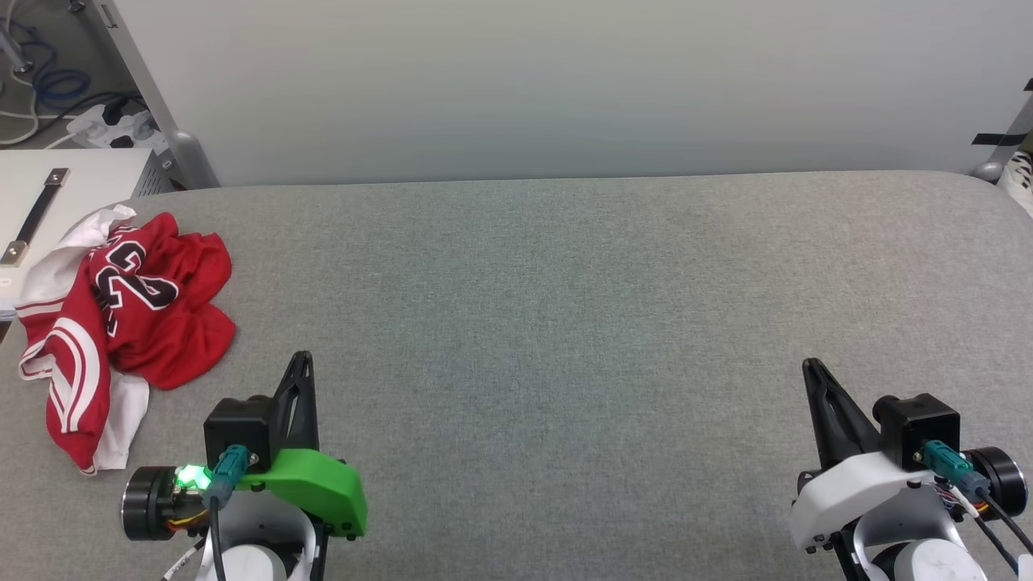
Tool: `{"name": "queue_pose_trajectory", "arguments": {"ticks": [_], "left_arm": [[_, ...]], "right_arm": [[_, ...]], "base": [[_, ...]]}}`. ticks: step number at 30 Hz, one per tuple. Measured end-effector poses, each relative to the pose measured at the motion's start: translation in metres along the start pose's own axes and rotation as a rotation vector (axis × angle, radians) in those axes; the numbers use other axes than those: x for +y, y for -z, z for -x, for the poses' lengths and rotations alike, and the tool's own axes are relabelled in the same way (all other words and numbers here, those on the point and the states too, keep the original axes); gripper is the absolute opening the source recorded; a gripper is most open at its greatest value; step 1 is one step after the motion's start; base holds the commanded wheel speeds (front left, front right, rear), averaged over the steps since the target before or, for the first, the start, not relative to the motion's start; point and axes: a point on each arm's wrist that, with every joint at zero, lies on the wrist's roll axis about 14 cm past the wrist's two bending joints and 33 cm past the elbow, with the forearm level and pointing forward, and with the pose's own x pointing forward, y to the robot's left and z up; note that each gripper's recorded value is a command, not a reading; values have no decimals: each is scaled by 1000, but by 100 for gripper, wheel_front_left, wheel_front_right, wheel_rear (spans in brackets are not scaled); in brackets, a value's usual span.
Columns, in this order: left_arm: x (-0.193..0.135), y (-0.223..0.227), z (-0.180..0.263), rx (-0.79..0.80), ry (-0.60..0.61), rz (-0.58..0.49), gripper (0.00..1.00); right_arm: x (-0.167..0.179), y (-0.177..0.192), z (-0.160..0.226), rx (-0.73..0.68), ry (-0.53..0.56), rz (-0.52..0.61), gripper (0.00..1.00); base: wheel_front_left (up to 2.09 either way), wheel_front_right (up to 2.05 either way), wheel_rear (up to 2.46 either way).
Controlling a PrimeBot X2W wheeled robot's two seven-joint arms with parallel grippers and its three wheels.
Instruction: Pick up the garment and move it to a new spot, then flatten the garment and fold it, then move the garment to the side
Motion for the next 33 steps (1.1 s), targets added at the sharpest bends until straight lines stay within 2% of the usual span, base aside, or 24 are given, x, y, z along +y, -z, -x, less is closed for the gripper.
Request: {"name": "queue_pose_trajectory", "arguments": {"ticks": [2, 3, 4, 5, 6, 33], "left_arm": [[0, 0, 0, 0, 0, 0, 0], [0, 0, 0, 0, 0, 0, 100], [0, 0, 0, 0, 0, 0, 100], [0, 0, 0, 0, 0, 0, 0], [0, 0, 0, 0, 0, 0, 100], [-7, -2, 3, -30, 19, 44, 100]], "right_arm": [[0, 0, 0, 0, 0, 0, 0], [0, 0, 0, 0, 0, -1, 100], [0, 0, 0, 0, 0, -1, 100], [0, 0, 0, 0, 1, -1, 0], [0, 0, 0, 0, 1, -1, 100], [-5, -5, 2, -43, 15, -33, 100]], "base": [[0, 0, 0], [0, 0, 0], [0, 0, 0], [0, 0, 0], [0, 0, 0], [0, 0, 0]]}}
